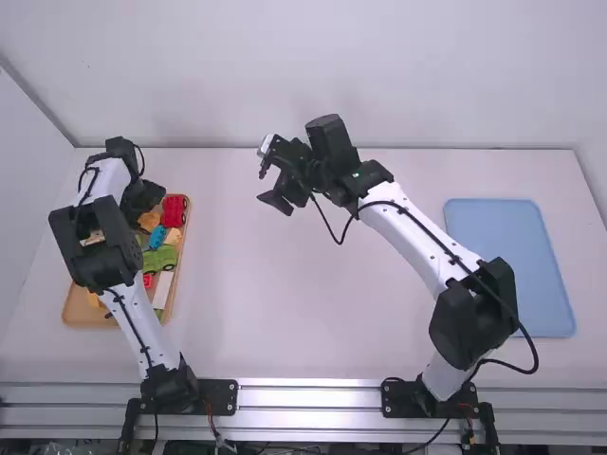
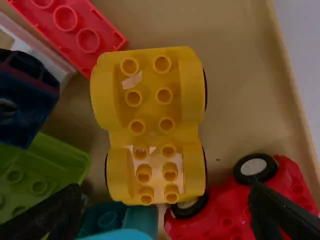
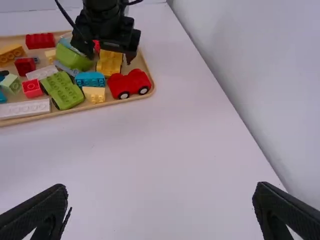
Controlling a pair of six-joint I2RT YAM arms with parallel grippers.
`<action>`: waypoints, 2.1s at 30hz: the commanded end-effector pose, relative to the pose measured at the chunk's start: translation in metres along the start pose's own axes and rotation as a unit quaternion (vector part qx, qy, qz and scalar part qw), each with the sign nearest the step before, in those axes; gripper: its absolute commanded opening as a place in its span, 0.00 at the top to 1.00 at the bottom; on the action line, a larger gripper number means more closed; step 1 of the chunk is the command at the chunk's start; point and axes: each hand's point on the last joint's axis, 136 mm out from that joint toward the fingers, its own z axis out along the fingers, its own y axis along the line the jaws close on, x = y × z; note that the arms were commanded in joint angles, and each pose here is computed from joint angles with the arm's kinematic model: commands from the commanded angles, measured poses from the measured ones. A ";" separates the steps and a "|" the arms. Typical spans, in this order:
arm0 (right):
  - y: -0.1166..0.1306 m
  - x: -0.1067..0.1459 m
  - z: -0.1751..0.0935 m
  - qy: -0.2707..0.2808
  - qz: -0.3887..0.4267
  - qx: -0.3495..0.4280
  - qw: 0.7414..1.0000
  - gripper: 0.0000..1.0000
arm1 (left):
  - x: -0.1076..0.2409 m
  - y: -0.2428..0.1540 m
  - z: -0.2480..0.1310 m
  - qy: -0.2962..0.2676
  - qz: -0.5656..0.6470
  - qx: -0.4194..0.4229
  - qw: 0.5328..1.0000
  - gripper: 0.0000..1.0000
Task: Assemble lego blocks to make yellow taxi
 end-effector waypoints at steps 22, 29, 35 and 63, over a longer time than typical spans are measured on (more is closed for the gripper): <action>-0.002 0.006 0.001 0.015 0.004 0.009 1.000 0.01 | 0.003 0.011 0.031 0.011 0.029 0.005 1.000 0.43; -0.008 0.013 -0.001 0.031 0.007 0.025 0.999 0.02 | -0.031 0.004 -0.052 -0.010 0.076 0.012 0.997 0.46; -0.013 0.008 -0.014 0.014 0.015 0.020 1.000 0.01 | -0.026 0.009 -0.119 -0.070 0.105 -0.021 0.992 0.50; -0.047 0.056 -0.148 -0.051 0.122 0.146 0.980 0.01 | 0.373 -0.045 -0.116 -0.012 0.883 0.221 0.414 0.40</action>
